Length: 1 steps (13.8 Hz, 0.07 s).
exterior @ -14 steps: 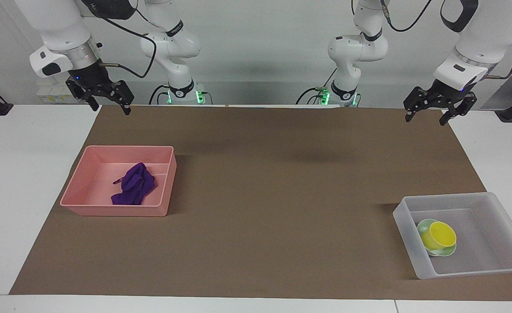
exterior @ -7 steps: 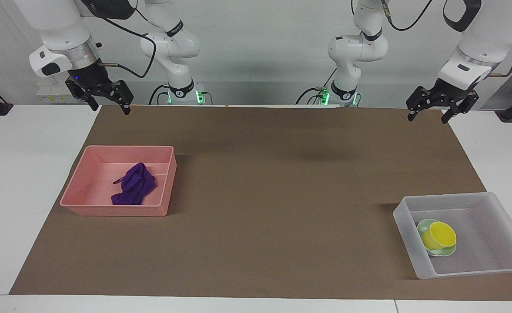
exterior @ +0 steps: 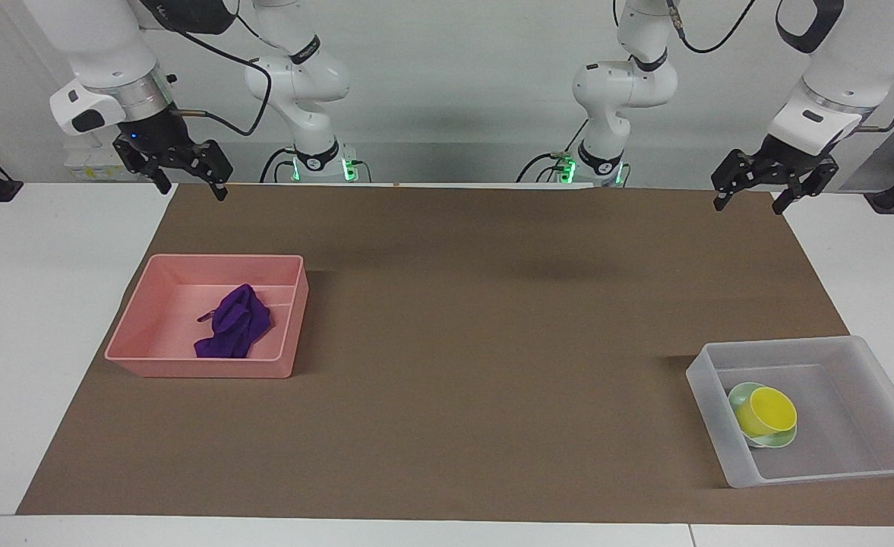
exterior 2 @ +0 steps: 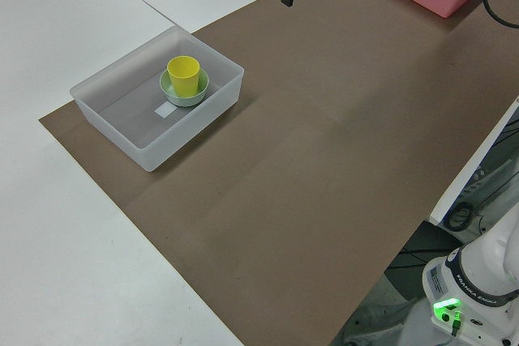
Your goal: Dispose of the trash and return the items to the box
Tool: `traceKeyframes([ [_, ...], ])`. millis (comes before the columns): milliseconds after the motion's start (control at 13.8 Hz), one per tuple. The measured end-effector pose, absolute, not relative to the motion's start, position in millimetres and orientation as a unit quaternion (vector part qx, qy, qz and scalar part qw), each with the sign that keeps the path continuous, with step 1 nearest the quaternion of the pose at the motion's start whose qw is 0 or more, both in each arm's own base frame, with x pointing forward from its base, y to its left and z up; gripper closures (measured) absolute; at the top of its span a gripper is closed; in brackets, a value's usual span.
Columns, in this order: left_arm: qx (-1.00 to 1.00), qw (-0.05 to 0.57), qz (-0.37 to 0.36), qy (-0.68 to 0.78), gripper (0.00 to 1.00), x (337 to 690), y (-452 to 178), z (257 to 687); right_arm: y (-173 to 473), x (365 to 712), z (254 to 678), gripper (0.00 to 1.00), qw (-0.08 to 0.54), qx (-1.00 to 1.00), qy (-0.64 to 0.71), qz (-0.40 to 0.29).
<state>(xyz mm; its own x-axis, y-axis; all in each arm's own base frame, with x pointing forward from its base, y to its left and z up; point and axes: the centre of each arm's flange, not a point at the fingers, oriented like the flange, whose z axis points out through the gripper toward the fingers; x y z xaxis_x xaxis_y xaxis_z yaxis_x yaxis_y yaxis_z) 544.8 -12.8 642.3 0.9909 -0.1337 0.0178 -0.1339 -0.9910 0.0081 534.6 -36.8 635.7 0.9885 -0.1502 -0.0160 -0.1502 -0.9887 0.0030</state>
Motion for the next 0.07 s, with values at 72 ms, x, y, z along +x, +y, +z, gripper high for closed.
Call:
traceKeyframes([
  [72,0.998,0.004,0.009,-0.067,0.00,544.6,-12.7,643.6,-36.8,534.6,635.6,0.00,0.001,0.997,-0.074,-0.008],
])
